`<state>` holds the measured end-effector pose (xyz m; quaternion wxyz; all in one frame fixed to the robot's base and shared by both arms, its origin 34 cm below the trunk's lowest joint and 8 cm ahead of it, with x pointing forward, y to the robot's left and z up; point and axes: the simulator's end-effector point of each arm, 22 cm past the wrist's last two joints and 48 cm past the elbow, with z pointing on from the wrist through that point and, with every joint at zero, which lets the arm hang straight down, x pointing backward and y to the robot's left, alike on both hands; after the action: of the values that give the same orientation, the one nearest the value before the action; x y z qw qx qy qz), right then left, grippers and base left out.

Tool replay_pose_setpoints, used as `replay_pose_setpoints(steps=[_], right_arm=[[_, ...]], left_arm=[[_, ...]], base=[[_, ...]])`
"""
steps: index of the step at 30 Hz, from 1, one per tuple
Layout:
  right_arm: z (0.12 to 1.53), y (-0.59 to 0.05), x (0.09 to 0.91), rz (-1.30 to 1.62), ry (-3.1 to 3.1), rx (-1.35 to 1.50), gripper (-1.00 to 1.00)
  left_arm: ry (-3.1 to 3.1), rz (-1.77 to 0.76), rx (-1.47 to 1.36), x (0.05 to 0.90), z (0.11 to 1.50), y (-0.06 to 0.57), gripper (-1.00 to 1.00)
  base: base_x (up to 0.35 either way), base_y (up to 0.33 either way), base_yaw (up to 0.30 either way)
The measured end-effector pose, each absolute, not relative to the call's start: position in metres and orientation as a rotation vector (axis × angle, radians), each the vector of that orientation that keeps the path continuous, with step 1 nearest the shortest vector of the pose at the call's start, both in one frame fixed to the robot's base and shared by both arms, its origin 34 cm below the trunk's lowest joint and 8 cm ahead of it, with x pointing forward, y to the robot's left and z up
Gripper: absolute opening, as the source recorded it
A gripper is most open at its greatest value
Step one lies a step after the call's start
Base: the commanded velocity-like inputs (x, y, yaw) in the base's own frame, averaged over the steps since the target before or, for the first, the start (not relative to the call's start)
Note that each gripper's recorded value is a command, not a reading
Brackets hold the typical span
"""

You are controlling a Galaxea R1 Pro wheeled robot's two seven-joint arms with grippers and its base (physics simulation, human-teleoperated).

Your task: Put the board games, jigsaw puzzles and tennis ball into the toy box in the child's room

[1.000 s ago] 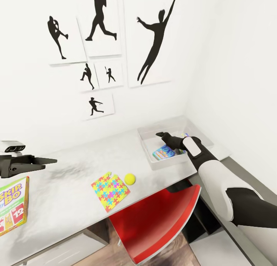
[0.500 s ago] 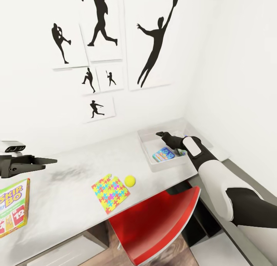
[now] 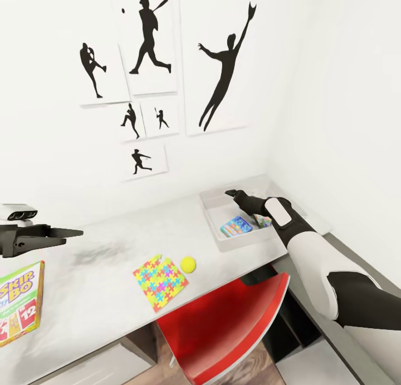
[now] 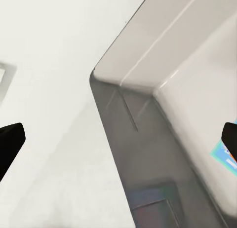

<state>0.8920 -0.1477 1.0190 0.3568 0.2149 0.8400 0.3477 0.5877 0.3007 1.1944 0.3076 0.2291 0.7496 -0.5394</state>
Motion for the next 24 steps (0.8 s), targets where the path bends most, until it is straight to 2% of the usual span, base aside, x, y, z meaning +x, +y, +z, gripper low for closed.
replay_pose_setpoints(steps=[24], right_arm=[[1.0285, -0.1462, 0.8929, 0.903, 2.156, 0.544, 1.00]], left_arm=[[1.978, -1.423, 0.610, 0.5861, 1.1975, 0.3005, 1.00]], base=[[0.000, 0.000, 0.000]])
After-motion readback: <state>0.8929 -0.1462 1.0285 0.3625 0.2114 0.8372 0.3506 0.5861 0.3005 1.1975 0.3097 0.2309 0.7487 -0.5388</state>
